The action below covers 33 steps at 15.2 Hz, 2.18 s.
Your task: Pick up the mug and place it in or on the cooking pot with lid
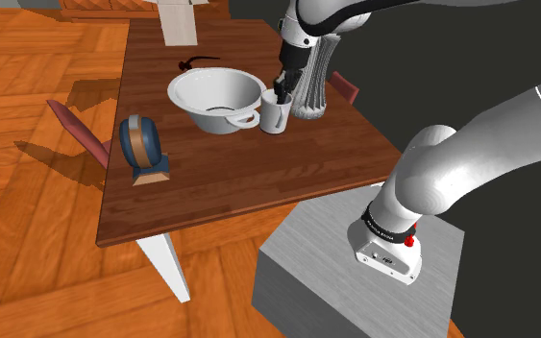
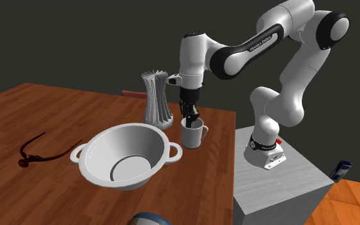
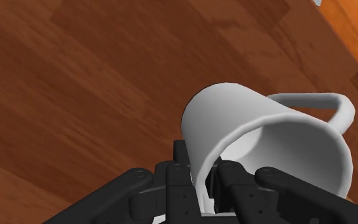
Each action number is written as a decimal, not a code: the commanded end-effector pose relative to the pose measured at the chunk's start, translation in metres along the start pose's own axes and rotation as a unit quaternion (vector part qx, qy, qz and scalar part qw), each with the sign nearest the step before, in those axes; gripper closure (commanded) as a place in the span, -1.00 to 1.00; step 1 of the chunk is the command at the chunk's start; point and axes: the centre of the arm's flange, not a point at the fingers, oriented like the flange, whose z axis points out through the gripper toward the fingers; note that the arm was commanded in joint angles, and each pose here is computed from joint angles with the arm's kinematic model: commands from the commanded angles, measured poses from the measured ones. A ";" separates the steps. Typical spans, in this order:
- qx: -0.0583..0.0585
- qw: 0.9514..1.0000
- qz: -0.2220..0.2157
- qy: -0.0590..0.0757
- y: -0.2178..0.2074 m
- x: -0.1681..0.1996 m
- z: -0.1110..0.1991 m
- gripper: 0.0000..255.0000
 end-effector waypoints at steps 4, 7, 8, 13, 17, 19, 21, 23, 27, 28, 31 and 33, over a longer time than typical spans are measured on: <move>0.000 1.000 0.000 0.000 -0.001 0.003 -0.027 1.00; 0.000 1.000 0.000 0.000 -0.003 0.004 -0.043 1.00; 0.000 1.000 0.000 0.000 -0.003 0.004 -0.048 1.00; 0.000 1.000 0.000 0.000 -0.005 0.006 -0.074 1.00; 0.000 1.000 0.000 0.000 -0.004 0.021 -0.090 1.00; 0.000 1.000 0.000 0.000 0.001 0.047 -0.091 1.00; 0.000 1.000 0.000 0.000 0.006 0.072 -0.092 1.00; 0.000 1.000 0.000 0.000 0.010 0.098 -0.093 1.00; 0.000 1.000 0.000 0.000 0.020 0.150 -0.095 1.00; 0.000 1.000 0.000 0.000 0.022 0.163 -0.095 1.00; 0.000 1.000 0.000 0.000 0.029 0.202 -0.096 1.00; 0.000 1.000 0.000 0.000 0.034 0.228 -0.097 1.00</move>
